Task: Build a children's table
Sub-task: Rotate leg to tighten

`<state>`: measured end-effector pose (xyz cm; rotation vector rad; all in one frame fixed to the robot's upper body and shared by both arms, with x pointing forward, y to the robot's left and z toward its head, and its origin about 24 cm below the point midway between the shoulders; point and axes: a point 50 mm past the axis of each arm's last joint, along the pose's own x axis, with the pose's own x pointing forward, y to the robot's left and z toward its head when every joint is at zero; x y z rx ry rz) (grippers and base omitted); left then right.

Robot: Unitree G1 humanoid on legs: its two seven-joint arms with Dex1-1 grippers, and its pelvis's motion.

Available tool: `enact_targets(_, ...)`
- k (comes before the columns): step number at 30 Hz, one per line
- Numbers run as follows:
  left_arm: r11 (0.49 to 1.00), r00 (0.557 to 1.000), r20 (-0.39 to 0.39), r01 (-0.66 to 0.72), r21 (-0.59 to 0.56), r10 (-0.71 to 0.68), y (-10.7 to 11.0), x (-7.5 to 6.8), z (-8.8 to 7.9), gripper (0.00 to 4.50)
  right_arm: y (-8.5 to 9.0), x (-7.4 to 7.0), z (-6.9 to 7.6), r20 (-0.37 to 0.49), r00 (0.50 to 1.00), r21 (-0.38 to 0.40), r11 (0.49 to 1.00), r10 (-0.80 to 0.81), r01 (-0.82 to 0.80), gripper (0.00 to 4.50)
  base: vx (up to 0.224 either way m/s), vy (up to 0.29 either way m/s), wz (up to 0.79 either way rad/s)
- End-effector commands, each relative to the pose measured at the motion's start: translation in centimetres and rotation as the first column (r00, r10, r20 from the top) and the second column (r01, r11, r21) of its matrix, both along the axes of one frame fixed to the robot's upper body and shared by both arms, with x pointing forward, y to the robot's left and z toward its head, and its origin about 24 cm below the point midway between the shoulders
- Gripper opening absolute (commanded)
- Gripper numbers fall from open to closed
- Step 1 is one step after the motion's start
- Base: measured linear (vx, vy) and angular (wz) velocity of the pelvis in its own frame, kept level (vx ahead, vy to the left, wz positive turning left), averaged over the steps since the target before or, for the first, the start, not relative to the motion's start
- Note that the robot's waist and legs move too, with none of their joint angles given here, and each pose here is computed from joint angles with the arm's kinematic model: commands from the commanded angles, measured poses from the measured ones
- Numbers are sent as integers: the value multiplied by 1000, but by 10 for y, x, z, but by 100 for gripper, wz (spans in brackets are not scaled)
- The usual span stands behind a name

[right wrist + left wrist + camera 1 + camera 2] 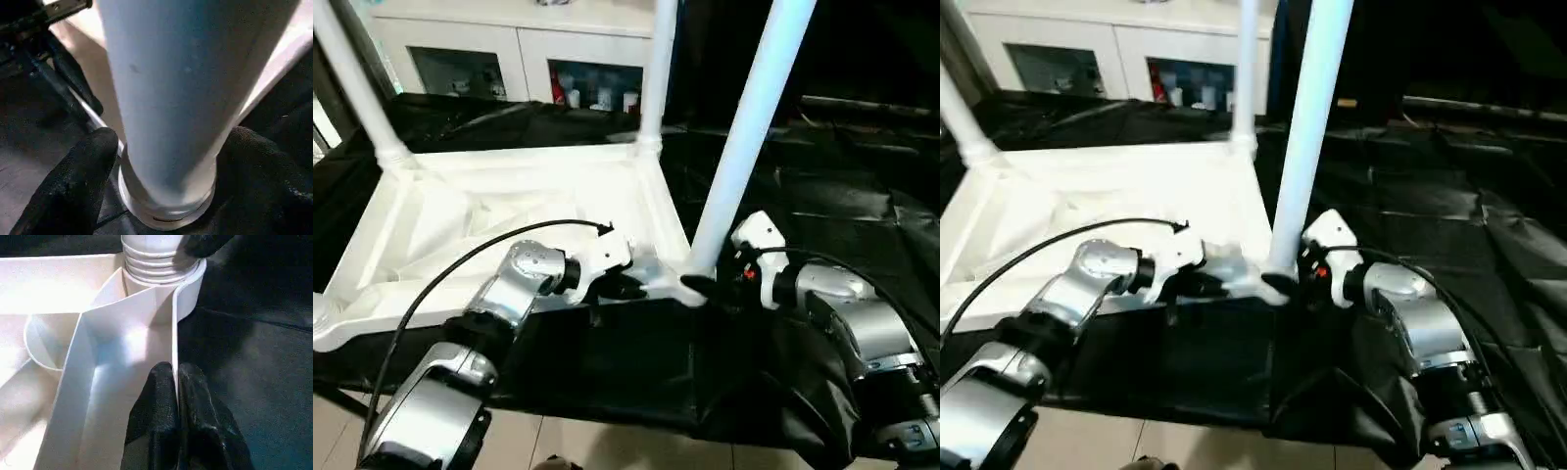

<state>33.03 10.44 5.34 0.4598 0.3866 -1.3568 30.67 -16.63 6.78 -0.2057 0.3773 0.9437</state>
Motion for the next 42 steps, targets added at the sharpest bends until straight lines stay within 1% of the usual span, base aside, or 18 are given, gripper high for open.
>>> enact_targets(1,997,999,4,51,-62,-50,-7,-4,5,0,0,-3,-1,-1,999,-44,998,47,-47,377,0,0,0)
enact_targets(5,997,999,7,46,-60,-45,-5,-4,6,0,1,-5,-3,-9,997,-67,995,71,-71,377,0,0,0)
enact_targets(9,998,999,10,35,-61,-35,-4,-3,7,0,0,-3,-4,-6,999,-63,997,36,-36,377,0,0,0)
enact_targets(11,998,999,12,32,-61,-31,-4,-3,7,0,0,-2,-4,-5,1000,-55,998,27,-27,349,0,0,0)
enact_targets(16,998,1000,11,27,-57,-27,-3,-3,6,0,3,-3,-7,-10,1000,-43,999,26,-27,302,0,0,0)
enact_targets(21,998,1000,8,29,-51,-29,-3,-3,5,0,3,-4,-10,-14,1000,-48,999,22,-22,279,0,0,0)
enact_targets(25,999,1000,13,18,-34,-18,-3,-3,4,0,1,0,-16,-7,997,-30,997,-77,77,272,0,0,0)
enact_targets(26,999,1000,5,-14,-32,14,-5,-1,3,0,-1,4,-19,-11,987,2,987,-161,161,272,0,0,0)
enact_targets(28,999,999,3,-32,-35,32,-6,0,3,0,-1,5,-21,-15,979,18,979,-201,201,272,0,0,0)
enact_targets(30,994,995,6,-102,-43,102,-10,6,2,0,1,11,-28,-15,934,65,932,-356,356,272,0,0,0)
enact_targets(31,989,990,10,-142,-44,143,-13,10,2,0,1,13,-31,-12,899,82,895,-439,438,272,0,0,0)
enact_targets(32,979,979,17,-200,-43,201,-17,14,3,0,2,16,-36,-29,843,103,837,-538,537,272,0,0,0)
enact_targets(33,979,979,17,-200,-43,201,-17,14,3,0,2,16,-36,-29,843,103,837,-538,537,272,0,0,0)
enact_targets(34,975,976,25,-217,-45,218,-19,16,3,0,3,16,-39,-37,827,103,821,-562,562,272,0,0,0)
enact_targets(35,966,965,40,-256,-47,257,-24,19,3,0,7,17,-44,-44,790,95,785,-611,612,272,0,0,0)
enact_targets(36,957,956,47,-287,-49,289,-28,21,3,0,11,18,-48,-48,768,94,762,-639,640,272,0,0,0)
enact_targets(38,942,941,58,-331,-52,333,-34,24,2,0,19,20,-51,-29,738,92,734,-674,673,272,0,0,0)
enact_targets(42,936,934,71,-345,-63,349,-43,25,2,0,34,22,-51,-21,730,131,722,-683,679,272,0,0,0)
